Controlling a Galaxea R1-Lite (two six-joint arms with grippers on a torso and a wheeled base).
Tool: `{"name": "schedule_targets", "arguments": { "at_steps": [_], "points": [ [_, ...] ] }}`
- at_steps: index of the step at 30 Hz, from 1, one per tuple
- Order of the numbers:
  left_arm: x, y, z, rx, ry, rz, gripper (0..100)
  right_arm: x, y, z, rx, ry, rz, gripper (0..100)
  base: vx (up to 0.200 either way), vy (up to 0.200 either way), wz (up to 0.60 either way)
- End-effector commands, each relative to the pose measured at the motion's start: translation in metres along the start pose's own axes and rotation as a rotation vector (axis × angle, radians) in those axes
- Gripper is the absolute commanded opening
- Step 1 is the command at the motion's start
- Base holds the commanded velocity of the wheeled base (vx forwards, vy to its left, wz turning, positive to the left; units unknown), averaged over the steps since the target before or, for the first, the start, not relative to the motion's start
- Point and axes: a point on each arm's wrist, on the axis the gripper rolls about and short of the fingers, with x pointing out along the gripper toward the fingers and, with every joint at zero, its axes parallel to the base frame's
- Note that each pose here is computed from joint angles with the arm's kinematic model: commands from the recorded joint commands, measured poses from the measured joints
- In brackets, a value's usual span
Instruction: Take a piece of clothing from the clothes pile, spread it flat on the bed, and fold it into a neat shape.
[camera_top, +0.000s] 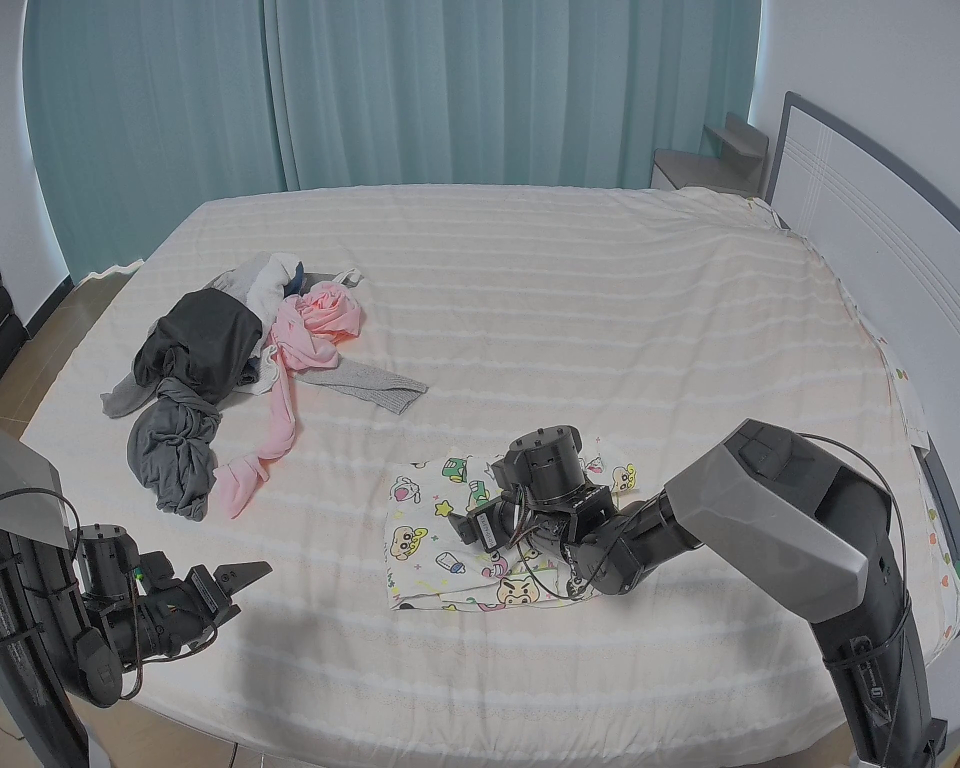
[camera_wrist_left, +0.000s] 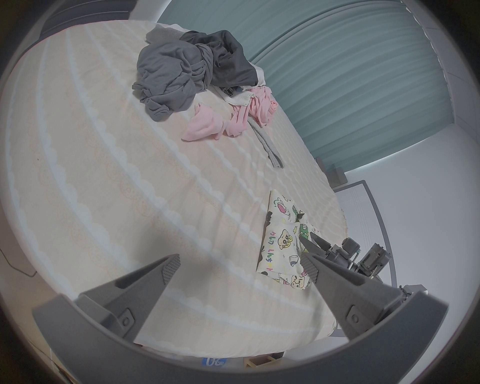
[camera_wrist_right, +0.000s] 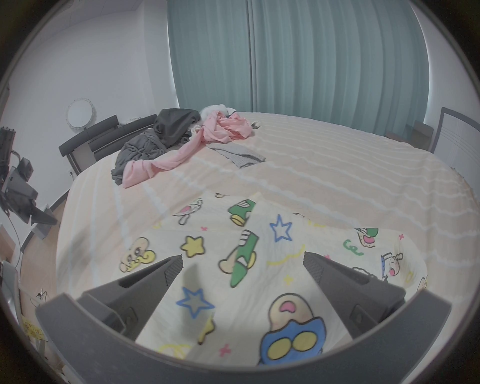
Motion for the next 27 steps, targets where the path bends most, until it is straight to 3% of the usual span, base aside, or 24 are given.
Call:
{"name": "schedule_targets", "arguments": {
  "at_steps": [1,10,11,27],
  "points": [
    [-0.002,0.002,-0.004,-0.012,0.016,0.015,100,0.005,-0.004,-0.005,-0.003,0.008,-0.009,100,0.0,0.0,0.0],
    [-0.001,0.004,-0.005,-0.015,0.021,0.02,100,0.01,-0.015,-0.011,-0.006,0.021,-0.03,100,0.0,0.0,0.0],
    [-0.001,0.004,-0.005,-0.015,0.021,0.02,100,0.01,-0.015,-0.012,-0.004,0.02,-0.03,0,0.0,0.0,0.0],
    [0.0,0.006,-0.005,-0.022,0.024,0.028,100,-0.01,-0.02,0.007,0.021,-0.054,-0.089,0,0.0,0.0,0.0]
  ]
}}
